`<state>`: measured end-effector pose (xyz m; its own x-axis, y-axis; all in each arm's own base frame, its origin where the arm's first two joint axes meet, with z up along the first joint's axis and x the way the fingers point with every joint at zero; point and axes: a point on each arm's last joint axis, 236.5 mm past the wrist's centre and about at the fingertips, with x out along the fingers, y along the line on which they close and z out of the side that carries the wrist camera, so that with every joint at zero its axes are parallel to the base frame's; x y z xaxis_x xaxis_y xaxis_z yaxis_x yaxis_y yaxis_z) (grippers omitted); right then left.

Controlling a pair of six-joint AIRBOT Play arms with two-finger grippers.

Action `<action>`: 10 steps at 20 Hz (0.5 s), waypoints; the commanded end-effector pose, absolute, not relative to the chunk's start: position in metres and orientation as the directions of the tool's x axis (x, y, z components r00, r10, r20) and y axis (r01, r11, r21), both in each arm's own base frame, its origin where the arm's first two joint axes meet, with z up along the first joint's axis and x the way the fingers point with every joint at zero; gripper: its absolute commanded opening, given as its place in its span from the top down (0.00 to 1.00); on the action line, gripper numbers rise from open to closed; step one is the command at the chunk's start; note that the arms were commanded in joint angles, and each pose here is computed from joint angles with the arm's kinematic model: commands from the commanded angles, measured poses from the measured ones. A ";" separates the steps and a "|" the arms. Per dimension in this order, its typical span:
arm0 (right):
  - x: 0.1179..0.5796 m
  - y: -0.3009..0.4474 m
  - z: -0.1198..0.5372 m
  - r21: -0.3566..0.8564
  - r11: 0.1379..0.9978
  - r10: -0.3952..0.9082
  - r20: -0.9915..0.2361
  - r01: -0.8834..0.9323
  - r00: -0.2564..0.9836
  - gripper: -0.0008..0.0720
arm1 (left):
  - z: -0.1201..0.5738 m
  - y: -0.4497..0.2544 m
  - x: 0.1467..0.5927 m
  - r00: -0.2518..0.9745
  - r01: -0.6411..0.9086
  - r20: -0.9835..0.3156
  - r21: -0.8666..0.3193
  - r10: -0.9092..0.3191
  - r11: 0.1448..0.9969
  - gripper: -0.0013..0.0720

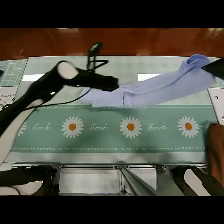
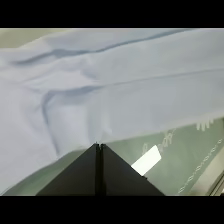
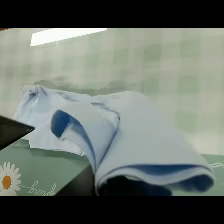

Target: Fold the shirts.

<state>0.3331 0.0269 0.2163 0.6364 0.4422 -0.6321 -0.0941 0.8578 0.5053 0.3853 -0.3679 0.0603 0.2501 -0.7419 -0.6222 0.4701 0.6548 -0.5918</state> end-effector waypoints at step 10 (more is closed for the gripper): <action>0.303 0.058 0.215 0.588 0.799 0.523 -0.577 -0.126 0.627 0.96 | -0.030 -0.535 0.304 -0.187 0.443 -0.671 -0.709 -0.717 0.549 0.95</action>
<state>0.3024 0.0500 0.2080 0.6189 0.4928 -0.6116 -0.0978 0.8210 0.5626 0.3330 -0.5146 -0.0137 -0.1177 -0.7377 -0.6648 0.4473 0.5583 -0.6987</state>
